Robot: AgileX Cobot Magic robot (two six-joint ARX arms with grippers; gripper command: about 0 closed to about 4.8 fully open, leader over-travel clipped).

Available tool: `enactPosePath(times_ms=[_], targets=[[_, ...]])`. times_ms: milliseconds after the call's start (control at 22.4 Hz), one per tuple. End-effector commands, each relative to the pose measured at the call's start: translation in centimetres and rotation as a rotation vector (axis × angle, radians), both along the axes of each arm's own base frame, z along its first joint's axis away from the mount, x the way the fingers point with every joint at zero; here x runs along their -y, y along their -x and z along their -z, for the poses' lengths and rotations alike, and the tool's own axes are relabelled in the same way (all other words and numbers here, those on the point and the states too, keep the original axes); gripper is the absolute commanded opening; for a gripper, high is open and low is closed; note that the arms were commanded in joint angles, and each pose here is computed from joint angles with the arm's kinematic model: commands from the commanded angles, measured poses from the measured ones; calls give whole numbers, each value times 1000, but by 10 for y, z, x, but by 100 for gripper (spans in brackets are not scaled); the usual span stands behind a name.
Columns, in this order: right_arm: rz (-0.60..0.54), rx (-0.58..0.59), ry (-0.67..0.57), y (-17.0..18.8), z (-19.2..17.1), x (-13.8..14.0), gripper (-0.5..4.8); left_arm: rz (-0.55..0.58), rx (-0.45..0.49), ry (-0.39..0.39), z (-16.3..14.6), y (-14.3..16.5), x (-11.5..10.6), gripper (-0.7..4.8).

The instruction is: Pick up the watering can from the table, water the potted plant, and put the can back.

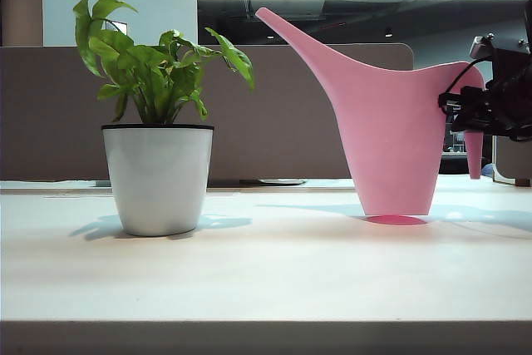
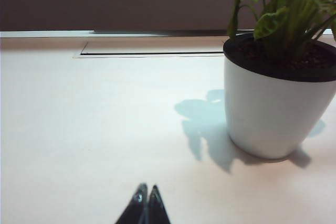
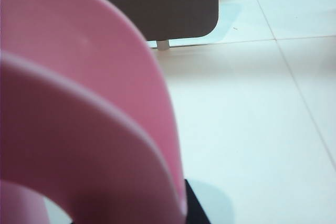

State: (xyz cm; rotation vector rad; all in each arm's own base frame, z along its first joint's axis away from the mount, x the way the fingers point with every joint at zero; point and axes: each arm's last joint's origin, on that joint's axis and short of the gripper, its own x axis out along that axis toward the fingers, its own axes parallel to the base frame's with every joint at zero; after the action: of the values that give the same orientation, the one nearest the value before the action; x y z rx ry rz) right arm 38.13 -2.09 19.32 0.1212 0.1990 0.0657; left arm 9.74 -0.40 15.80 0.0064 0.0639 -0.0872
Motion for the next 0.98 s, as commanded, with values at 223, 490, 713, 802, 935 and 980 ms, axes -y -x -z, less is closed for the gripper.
enactPosePath(times_ms=[223, 490, 713, 802, 935, 980], targets=[[-66, 73, -30, 3, -10, -3, 149, -3, 13, -3, -2, 0, 0, -5], [-68, 23, -32, 4, -5, -3, 166, -3, 13, -3, -2, 0, 0, -5], [-68, -55, -19, 6, 2, -2, 210, -3, 13, -3, -2, 0, 0, -5], [-68, -78, -21, 8, 1, -2, 212, -2, 13, -3, -2, 0, 0, -5], [-69, -88, -15, 11, -3, -2, 211, -2, 13, -3, -2, 0, 0, -5], [-71, -93, -8, 12, -4, -2, 211, -3, 13, -3, -2, 0, 0, -5]])
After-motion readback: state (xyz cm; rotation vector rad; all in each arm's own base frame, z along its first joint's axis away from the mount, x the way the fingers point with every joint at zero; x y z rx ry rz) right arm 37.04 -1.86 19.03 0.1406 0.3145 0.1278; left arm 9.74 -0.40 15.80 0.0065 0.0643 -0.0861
